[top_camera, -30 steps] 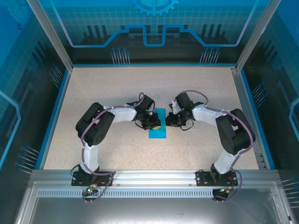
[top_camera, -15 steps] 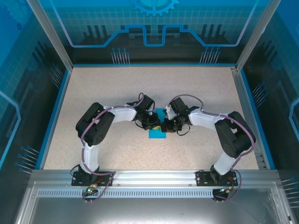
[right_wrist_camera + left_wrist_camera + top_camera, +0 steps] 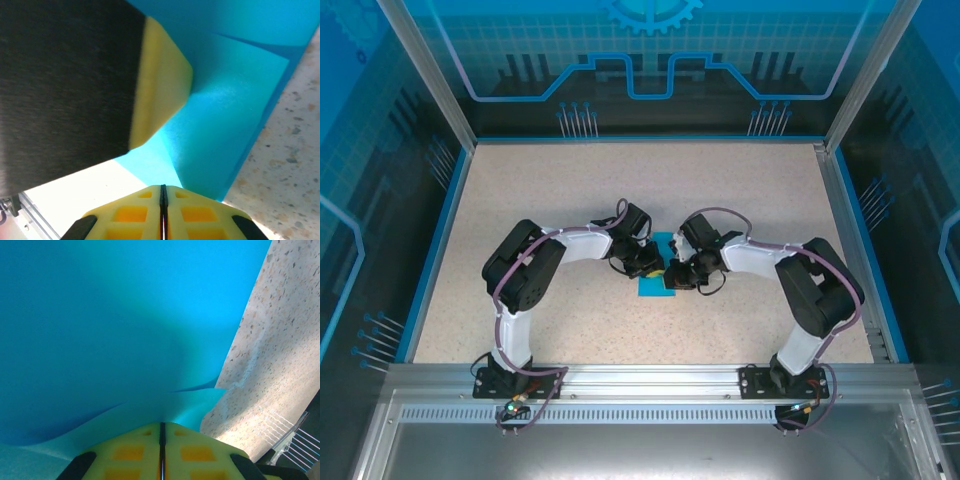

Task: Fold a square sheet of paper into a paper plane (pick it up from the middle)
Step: Fold the triangle a second time at the center of the table.

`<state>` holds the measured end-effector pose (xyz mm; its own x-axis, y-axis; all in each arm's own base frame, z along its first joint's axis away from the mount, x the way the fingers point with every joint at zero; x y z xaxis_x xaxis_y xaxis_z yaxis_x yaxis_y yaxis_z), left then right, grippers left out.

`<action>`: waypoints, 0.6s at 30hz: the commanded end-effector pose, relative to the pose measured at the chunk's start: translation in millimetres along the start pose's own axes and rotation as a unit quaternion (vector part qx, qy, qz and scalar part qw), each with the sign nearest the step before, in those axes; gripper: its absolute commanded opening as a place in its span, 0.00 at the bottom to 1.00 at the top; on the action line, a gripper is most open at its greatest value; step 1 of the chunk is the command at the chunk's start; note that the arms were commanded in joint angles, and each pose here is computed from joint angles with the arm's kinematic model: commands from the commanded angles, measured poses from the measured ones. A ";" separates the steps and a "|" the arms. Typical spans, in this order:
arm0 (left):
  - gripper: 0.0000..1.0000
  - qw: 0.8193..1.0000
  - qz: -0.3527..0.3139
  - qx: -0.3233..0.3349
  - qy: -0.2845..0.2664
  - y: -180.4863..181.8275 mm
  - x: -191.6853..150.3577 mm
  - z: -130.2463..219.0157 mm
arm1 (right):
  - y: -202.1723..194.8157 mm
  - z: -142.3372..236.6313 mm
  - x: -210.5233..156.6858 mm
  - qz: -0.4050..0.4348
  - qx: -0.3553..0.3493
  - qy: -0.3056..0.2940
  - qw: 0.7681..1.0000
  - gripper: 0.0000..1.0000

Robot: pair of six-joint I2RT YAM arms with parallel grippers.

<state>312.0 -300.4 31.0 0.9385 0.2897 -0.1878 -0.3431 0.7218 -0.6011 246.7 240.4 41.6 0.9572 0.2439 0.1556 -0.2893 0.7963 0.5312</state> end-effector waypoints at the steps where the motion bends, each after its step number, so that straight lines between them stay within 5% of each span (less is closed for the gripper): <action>1: 0.10 0.999 0.036 0.038 -0.002 25.3 2.9 -9.5 | -10.8 -6.4 -14.6 -0.014 -0.027 0.027 0.999 0.10; 18: 0.10 0.998 0.039 0.045 -0.003 29.1 2.8 -9.3 | -27.8 -10.3 -34.9 -0.027 -0.061 0.056 0.996 0.10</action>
<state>312.3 -300.1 30.8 0.9318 0.3048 -0.1969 -0.3606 0.7171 -0.5964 241.0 228.7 27.8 0.9633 0.2397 0.1210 -0.2681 0.8352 0.4802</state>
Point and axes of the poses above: each hand's point on the last joint's axis, 136 mm out from that joint toward the fingers, its own z axis back along the fingers, its own y axis along the line the jaws close on, x = y × z, the point moved 2 cm from there along z, back along the fingers, and after that the axes turned 7 degrees about z, right-handed, at the moved point
